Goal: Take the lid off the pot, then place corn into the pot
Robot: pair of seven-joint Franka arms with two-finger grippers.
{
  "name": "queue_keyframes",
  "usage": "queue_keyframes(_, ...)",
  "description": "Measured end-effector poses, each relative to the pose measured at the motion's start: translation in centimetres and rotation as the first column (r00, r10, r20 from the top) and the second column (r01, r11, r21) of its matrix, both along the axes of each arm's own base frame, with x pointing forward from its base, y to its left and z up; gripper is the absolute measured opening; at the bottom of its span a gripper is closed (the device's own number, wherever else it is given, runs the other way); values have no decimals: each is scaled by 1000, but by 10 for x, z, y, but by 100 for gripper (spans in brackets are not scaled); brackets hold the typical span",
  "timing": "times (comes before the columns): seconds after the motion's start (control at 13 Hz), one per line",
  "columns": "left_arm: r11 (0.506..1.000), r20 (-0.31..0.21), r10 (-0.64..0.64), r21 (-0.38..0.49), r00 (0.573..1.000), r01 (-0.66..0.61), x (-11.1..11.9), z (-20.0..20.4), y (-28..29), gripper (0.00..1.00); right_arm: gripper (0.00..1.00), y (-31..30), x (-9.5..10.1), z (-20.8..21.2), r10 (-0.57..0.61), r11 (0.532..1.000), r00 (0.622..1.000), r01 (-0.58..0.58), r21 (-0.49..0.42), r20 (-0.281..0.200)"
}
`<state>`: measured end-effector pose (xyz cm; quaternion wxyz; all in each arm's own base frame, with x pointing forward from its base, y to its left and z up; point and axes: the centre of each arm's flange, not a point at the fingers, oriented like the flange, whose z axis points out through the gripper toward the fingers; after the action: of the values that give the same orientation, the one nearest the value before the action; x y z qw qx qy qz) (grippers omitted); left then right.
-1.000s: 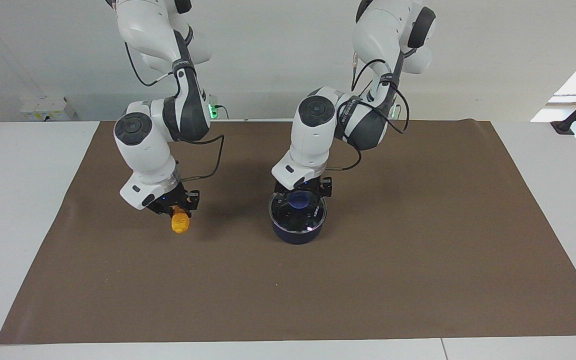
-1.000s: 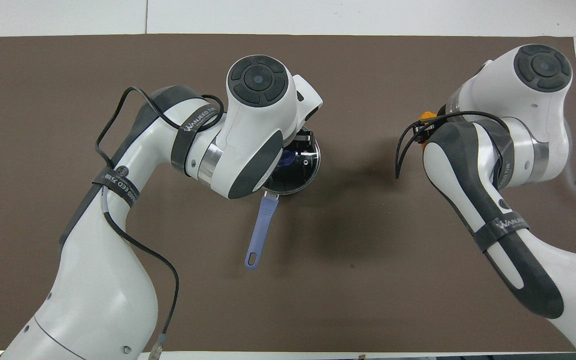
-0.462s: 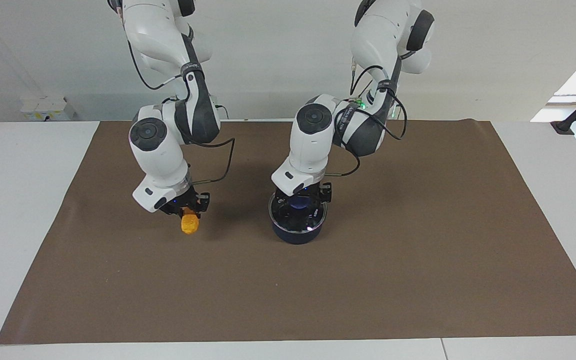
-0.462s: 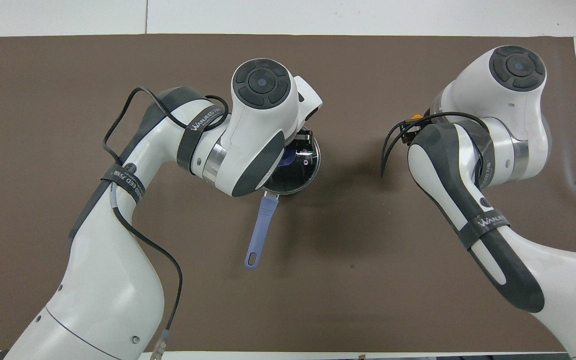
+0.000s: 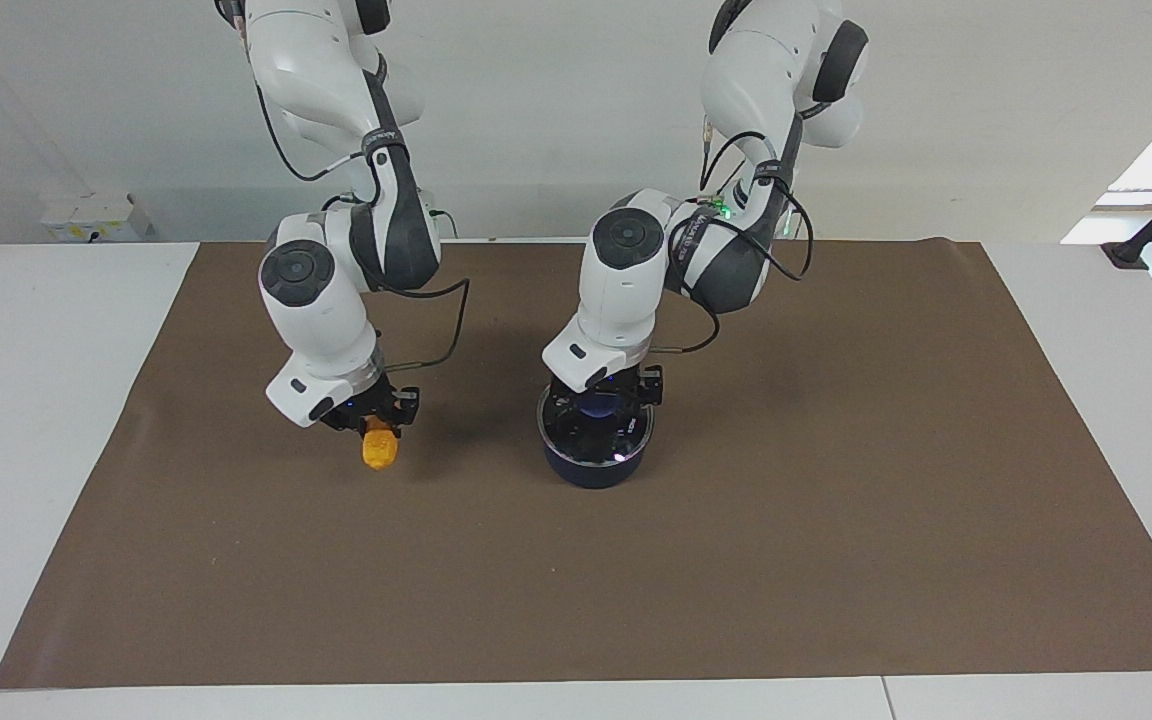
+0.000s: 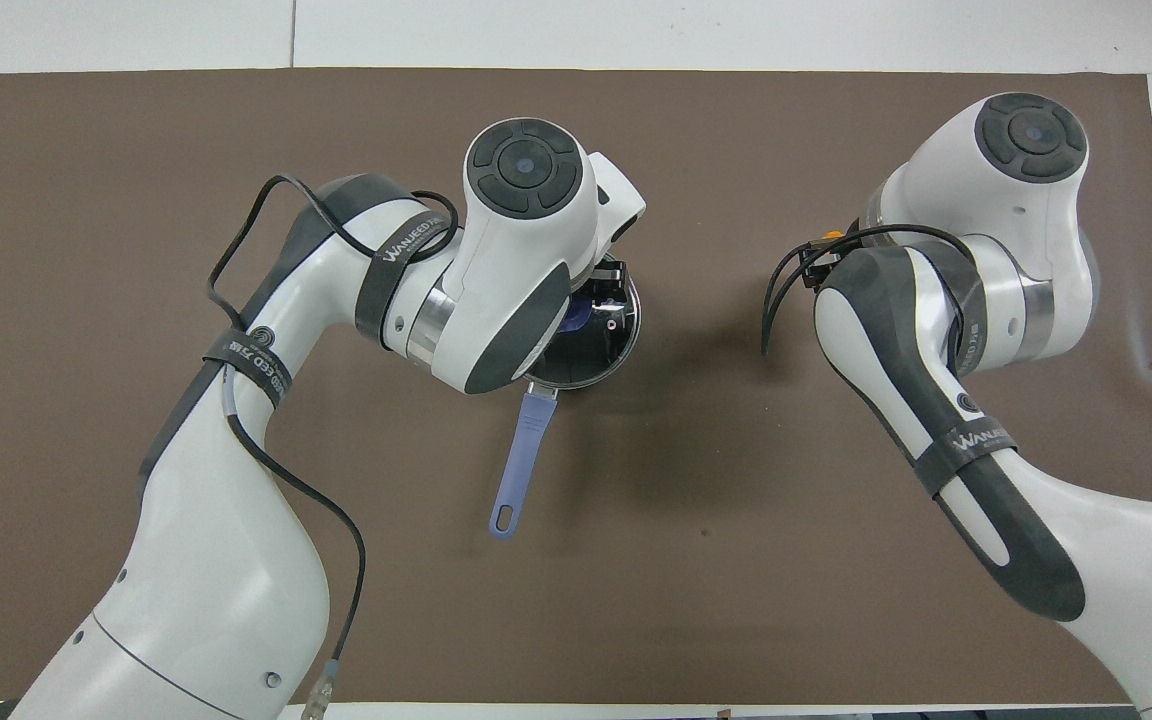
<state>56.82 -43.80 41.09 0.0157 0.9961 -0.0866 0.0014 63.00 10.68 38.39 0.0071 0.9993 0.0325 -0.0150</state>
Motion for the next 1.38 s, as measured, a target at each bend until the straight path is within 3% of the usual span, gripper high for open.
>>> queue_keyframes(0.69, 1000, 9, -11, 12, 1000, 11, -3, 0, -4, 95, 43, 0, -1, -1, 0, 1000, 1000, 0, 0, -3)
queue_keyframes(0.85, 1000, 9, -12, 13, 1000, 12, -4, 0, -5, 78, 43, 0, -1, -1, 0, 1000, 1000, 0, 0, -3)
queue_keyframes(0.92, 1000, 9, -12, 13, 1000, 12, -4, 0, -5, 78, 43, 0, -1, -1, 0, 1000, 1000, 0, 0, -3)
queue_keyframes(1.0, 1000, 9, -13, 12, 1000, 13, -5, 0, -6, 70, 43, 0, -1, -2, 0, 1000, 1000, 0, -1, -3)
queue_keyframes(1.38, 1000, 10, -13, 13, 1000, 13, -5, 0, -6, 67, 43, 1, -1, -2, 2, 1000, 1000, -2, -1, -4)
